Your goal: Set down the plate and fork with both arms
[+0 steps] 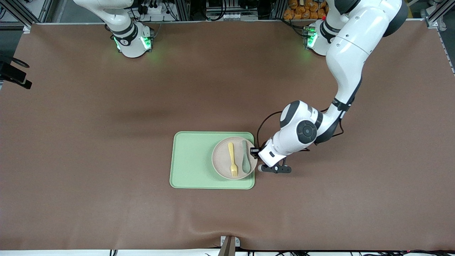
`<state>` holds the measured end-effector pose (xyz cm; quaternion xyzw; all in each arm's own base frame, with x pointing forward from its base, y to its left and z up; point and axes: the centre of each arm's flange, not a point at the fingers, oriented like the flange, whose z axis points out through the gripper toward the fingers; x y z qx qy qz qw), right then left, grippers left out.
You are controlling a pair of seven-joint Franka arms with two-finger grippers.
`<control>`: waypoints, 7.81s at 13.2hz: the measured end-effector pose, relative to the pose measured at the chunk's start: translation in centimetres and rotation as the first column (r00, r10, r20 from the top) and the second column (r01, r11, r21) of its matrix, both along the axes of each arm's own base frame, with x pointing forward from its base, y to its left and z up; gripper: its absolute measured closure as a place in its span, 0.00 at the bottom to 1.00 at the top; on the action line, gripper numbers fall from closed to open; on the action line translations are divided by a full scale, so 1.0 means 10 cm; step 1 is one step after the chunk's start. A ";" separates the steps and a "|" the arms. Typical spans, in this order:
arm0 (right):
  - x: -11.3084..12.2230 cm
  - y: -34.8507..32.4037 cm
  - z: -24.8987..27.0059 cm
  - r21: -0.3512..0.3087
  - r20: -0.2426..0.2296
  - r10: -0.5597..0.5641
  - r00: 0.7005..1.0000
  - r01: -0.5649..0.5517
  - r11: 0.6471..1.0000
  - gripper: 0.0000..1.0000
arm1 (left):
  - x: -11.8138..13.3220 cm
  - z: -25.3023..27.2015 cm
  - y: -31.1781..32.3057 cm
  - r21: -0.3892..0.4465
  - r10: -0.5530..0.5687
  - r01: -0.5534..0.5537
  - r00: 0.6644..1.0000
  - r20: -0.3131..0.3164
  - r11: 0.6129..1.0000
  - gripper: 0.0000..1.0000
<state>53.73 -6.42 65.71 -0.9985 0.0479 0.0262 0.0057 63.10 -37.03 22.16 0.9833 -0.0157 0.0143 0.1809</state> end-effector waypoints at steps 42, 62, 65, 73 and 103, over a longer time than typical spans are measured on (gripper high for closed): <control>0.62 5.12 -4.53 0.077 0.360 0.415 0.836 -0.470 0.880 0.00 | -0.87 4.33 3.25 0.402 0.242 -0.218 0.970 -0.009 0.889 0.00; 0.59 5.14 -4.70 0.074 0.366 0.418 0.832 -0.474 0.878 0.91 | -0.88 4.35 3.33 0.402 0.256 -0.231 0.967 -0.009 0.886 0.00; 0.62 5.12 -4.68 0.071 0.371 0.414 0.831 -0.470 0.880 0.90 | -0.88 4.35 3.33 0.402 0.256 -0.231 0.967 -0.009 0.886 0.00; 1.15 4.41 -3.51 0.098 0.374 0.311 0.874 -0.371 0.924 0.90 | -0.88 4.35 3.32 0.402 0.254 -0.229 0.967 -0.009 0.886 0.00; 0.47 3.77 -4.75 0.119 0.214 -0.023 0.977 -0.003 0.993 0.22 | -0.89 4.39 3.29 0.400 0.248 -0.226 0.969 -0.002 0.888 0.00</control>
